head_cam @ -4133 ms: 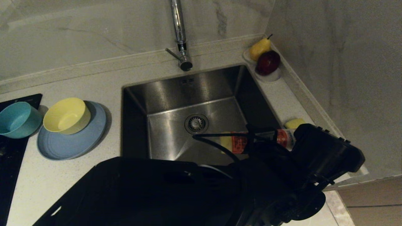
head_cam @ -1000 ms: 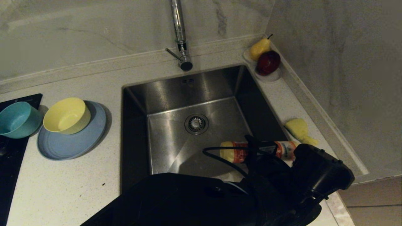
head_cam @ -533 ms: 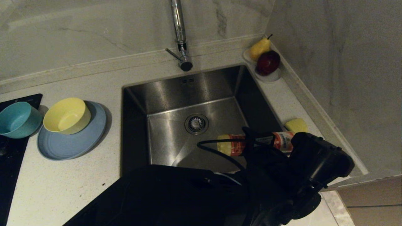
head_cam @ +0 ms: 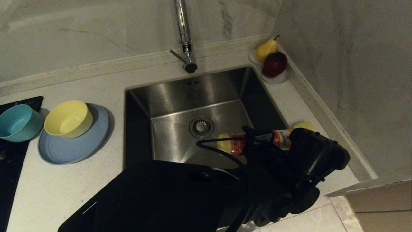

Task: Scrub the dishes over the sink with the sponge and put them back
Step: Squeeze it onto the sponge

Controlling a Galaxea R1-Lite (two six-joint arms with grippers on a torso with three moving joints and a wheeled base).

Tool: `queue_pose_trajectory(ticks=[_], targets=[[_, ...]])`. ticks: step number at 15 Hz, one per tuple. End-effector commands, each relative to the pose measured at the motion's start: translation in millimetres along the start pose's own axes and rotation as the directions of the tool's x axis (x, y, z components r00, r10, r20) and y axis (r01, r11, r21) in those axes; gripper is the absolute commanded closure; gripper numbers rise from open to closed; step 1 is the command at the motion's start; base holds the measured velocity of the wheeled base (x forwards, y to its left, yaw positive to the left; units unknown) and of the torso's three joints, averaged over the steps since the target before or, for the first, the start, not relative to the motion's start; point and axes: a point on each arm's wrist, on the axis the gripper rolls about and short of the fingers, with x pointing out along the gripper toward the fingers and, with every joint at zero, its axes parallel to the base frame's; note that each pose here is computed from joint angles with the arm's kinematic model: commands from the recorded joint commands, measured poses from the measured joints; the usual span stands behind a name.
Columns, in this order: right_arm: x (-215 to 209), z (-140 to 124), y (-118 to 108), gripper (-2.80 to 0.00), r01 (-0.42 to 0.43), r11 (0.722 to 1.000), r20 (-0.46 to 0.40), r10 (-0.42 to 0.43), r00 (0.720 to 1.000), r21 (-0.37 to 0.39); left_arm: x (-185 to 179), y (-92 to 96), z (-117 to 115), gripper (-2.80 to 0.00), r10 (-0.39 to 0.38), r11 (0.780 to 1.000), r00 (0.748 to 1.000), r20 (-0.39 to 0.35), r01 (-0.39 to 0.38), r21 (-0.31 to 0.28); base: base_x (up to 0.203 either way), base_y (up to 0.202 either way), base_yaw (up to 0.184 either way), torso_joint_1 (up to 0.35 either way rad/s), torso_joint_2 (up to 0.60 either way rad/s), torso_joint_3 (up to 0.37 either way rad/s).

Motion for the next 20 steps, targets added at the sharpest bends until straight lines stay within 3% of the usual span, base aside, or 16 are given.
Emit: queue_pose_trajectory(ticks=[1, 5, 8, 11, 20], targets=[[0, 0, 0, 0.0, -0.001, 1.0, 0.002, 0.001, 1.0, -0.001, 2, 2.5, 1, 0.0, 0.005, 1.0, 1.0, -0.011, -0.005, 0.007, 0.0, 0.0, 0.0, 0.0, 0.0, 0.0], [0, 0, 0, 0.0, -0.001, 1.0, 0.0, 0.001, 1.0, -0.001, 2, 9.3, 1, 0.0, 0.015, 1.0, 1.0, -0.005, -0.015, 0.021, 0.0, 0.0, 0.0, 0.0, 0.0, 0.0], [0, 0, 0, 0.0, -0.001, 1.0, 0.0, 0.001, 1.0, -0.001, 1, 22.3, 4, 0.0, 0.045, 0.995, 0.999, 0.009, -0.046, 0.085, 0.0, 0.0, 0.0, 0.0, 0.0, 0.0], [0, 0, 0, 0.0, -0.001, 1.0, 0.002, 0.001, 1.0, -0.001, 0, 34.4, 6, 0.0, 0.076, 0.991, 0.996, 0.037, -0.079, 0.108, 0.0, 0.0, 0.0, 0.0, 0.0, 0.0], [0, 0, 0, 0.0, -0.001, 1.0, 0.002, 0.001, 1.0, -0.001, 2, 22.4, 11, 0.0, 0.074, 0.983, 0.996, 0.042, -0.08, 0.167, 0.0, 0.0, 0.0, 0.0, 0.0, 0.0]])
